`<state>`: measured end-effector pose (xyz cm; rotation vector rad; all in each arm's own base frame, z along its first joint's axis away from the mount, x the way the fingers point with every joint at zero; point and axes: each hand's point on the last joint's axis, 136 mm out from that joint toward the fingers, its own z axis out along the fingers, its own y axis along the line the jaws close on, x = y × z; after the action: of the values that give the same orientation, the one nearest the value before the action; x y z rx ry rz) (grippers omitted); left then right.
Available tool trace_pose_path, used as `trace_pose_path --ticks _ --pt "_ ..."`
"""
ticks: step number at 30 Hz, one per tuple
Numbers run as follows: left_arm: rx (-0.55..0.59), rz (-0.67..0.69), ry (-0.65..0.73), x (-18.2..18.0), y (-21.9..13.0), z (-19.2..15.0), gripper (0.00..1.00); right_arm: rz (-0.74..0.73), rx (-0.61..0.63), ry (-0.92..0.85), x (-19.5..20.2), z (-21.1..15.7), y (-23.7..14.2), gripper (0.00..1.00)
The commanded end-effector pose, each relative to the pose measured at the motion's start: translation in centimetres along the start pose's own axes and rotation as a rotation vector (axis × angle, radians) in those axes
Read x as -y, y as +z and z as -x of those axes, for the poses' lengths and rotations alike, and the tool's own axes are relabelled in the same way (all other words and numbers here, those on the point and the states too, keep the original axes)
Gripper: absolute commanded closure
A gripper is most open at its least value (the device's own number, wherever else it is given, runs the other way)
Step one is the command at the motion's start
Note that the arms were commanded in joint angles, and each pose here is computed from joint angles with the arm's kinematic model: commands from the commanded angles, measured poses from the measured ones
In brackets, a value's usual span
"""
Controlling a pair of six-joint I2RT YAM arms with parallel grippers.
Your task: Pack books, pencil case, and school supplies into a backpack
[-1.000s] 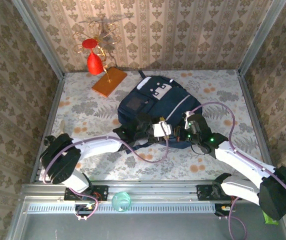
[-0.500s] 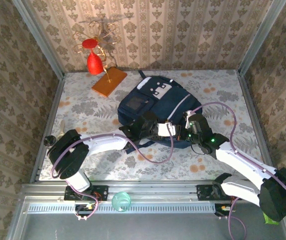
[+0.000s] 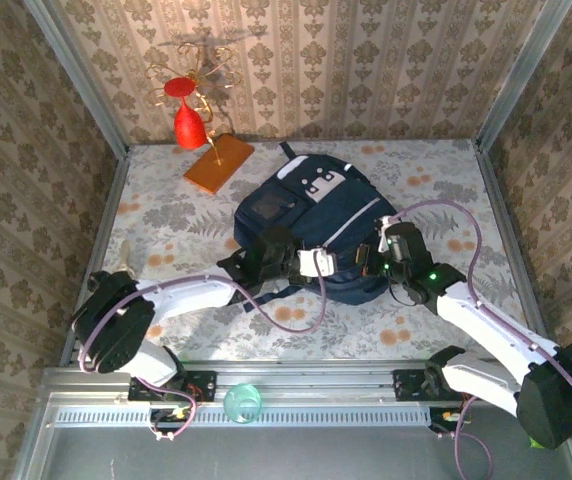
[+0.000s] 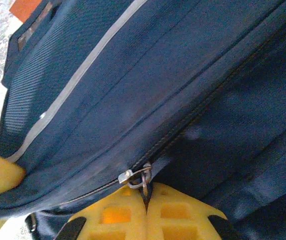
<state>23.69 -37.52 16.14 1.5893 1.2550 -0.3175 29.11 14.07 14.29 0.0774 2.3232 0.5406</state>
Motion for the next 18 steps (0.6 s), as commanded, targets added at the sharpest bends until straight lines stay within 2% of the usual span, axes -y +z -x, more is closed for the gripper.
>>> trace_pose_path --ticks 1,6,10,14,18 --pt "-0.066 -0.001 -0.069 -0.1 -2.0 -2.4 1.00 -0.169 0.028 0.011 3.5 1.6 -0.8 1.00" --pt "-0.084 0.026 -0.142 -0.3 -4.1 -4.1 1.00 -0.207 0.017 0.012 4.0 2.6 -1.1 1.00" --pt "-0.092 0.085 -0.217 -1.1 -5.6 -5.7 0.98 -0.067 0.009 -0.011 1.3 2.5 -0.6 1.00" --pt "-0.050 0.093 -0.285 -1.5 -6.4 -4.2 0.64 0.041 0.009 -0.060 -1.8 2.0 -0.5 1.00" --pt "0.022 0.059 -0.292 -0.9 -6.3 -0.6 0.44 0.089 0.016 -0.088 -3.4 1.6 -0.6 1.00"
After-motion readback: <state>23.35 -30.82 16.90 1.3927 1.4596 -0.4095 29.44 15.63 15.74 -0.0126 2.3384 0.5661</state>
